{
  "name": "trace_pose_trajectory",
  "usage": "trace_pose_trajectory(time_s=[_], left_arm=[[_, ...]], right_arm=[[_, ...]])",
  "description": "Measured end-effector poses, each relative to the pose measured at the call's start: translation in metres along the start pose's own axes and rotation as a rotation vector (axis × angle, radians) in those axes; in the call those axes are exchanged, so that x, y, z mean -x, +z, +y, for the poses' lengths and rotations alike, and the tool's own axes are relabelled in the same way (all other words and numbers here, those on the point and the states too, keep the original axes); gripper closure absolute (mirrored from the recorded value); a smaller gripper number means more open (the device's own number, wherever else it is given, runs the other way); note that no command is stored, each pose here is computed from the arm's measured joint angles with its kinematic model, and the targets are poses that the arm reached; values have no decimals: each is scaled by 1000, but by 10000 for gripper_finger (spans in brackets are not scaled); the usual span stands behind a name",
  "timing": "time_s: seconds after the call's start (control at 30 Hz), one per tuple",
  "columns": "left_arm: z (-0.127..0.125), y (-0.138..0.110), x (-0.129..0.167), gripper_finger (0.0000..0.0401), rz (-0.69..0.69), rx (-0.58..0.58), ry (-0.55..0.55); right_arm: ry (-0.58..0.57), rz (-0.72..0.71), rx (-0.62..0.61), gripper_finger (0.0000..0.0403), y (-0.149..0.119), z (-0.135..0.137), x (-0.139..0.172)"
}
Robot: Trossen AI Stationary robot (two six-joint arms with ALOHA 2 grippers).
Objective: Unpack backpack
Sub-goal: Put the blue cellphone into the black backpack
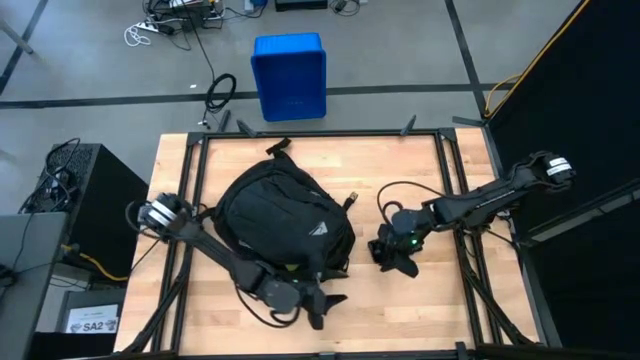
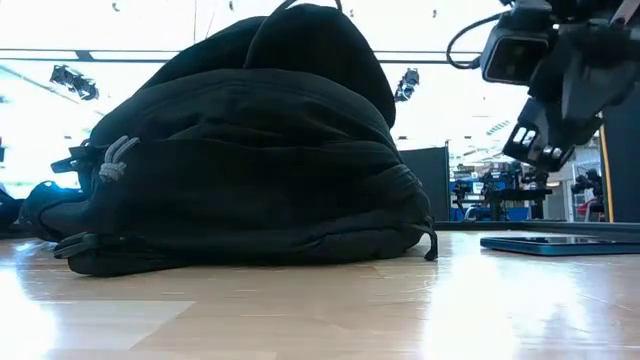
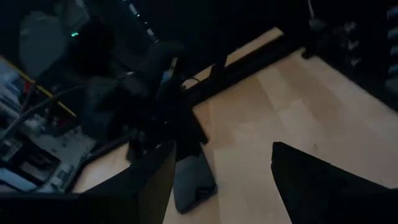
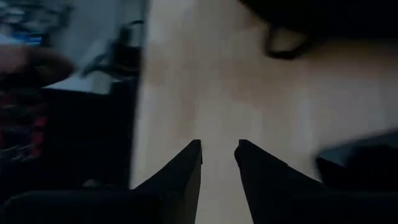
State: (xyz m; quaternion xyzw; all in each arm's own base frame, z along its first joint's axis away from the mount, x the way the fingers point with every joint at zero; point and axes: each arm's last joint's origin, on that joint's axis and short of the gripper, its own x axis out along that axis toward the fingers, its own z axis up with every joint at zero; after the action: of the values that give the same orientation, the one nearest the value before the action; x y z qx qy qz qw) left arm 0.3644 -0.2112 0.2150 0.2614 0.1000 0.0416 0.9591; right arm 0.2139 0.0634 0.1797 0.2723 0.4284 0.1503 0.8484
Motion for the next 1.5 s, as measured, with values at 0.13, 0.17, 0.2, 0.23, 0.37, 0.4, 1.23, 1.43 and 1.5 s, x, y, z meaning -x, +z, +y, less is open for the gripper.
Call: trace_pose_trajectory(time_s=[0.13,0.17,0.2,0.23,0.37,0.4,1.23,1.43,1.5], left_arm=[[-8,-1,-18,170,20,-44,23],[-8,0,-21,170,26,-45,25],[-8,-1,-23,170,34,-48,24],[-8,-1,-23,170,42,-46,22],[-8,-5,-25,172,68,-5,17],[-7,-6,-25,173,71,-6,17],[2,-29,-33,174,245,45,13],[0,-30,-32,174,246,60,-50],[-1,-29,-32,174,235,71,-74]], right_arm=[[-253,17,-160,336,-8,-14,4],[-342,29,-221,340,-12,-20,6],[-426,49,-258,344,-16,-26,9],[-496,69,-276,347,-20,-30,11],[-696,149,-370,353,-34,-40,21],[-729,159,-389,354,-36,-42,23],[-326,122,-193,346,-33,-14,-26],[-297,91,-32,351,-21,4,-23],[-292,110,59,353,-17,8,-21]])
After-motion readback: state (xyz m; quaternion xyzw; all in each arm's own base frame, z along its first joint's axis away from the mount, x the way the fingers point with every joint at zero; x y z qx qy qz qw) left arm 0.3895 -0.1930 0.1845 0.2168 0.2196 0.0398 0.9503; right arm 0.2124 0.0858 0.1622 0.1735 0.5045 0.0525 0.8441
